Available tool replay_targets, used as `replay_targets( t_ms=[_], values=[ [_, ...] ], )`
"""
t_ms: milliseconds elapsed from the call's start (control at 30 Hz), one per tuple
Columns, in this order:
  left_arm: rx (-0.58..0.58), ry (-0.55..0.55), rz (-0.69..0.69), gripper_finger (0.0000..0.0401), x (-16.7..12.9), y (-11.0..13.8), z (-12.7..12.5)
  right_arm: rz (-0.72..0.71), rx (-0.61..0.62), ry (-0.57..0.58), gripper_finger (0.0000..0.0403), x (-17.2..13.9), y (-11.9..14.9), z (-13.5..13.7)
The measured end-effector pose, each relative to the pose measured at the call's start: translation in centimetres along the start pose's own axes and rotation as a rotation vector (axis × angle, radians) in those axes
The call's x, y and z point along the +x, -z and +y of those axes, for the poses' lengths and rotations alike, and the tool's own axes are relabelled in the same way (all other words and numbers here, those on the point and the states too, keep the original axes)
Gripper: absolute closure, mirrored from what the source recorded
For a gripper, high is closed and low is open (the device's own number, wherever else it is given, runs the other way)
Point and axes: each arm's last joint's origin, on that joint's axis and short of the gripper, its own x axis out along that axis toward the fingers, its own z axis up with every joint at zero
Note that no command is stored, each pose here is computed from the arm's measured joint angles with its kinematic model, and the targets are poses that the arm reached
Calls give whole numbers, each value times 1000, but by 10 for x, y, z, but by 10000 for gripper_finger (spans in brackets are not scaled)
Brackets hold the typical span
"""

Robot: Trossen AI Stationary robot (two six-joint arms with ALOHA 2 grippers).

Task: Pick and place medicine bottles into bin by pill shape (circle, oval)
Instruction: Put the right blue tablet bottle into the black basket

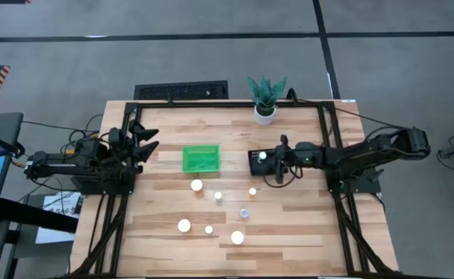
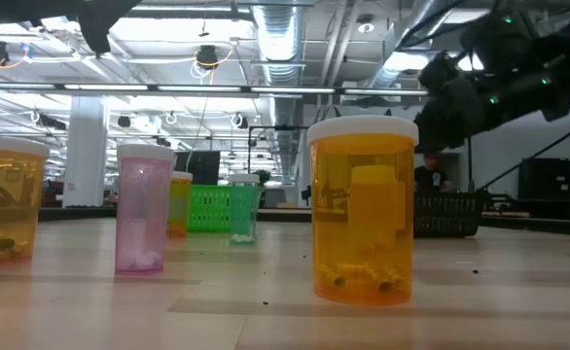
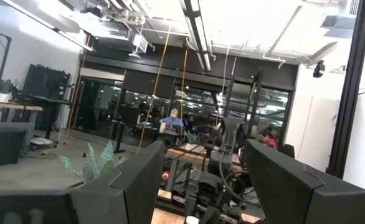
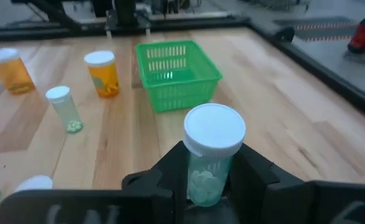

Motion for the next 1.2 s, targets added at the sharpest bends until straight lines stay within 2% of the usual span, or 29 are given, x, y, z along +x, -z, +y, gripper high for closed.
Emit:
replay_targets(
  t_ms=[133, 267, 433, 667, 800, 1033, 1200],
  values=[
    [0, 0, 0, 181, 0, 0, 0, -58, -2, -3, 294, -6, 6, -6],
    [0, 0, 0, 181, 0, 0, 0, -58, -13, -64, 294, -6, 7, -7],
    [1, 0, 3, 181, 0, 0, 0, -65, -45, -69, 294, -5, 4, -9],
    [18, -3, 24, 181, 0, 2, 0, 17, -35, -73, 294, 8, 18, -13],
    [17, -11, 16, 181, 0, 2, 0, -58, -40, -73, 294, 14, 14, -13],
    [17, -20, 14, 181, 0, 2, 1, 29, -7, -79, 294, 23, 29, -18],
    [17, -21, 14, 181, 0, 2, 1, 40, 2, -108, 294, 36, 27, -21]
  ],
)
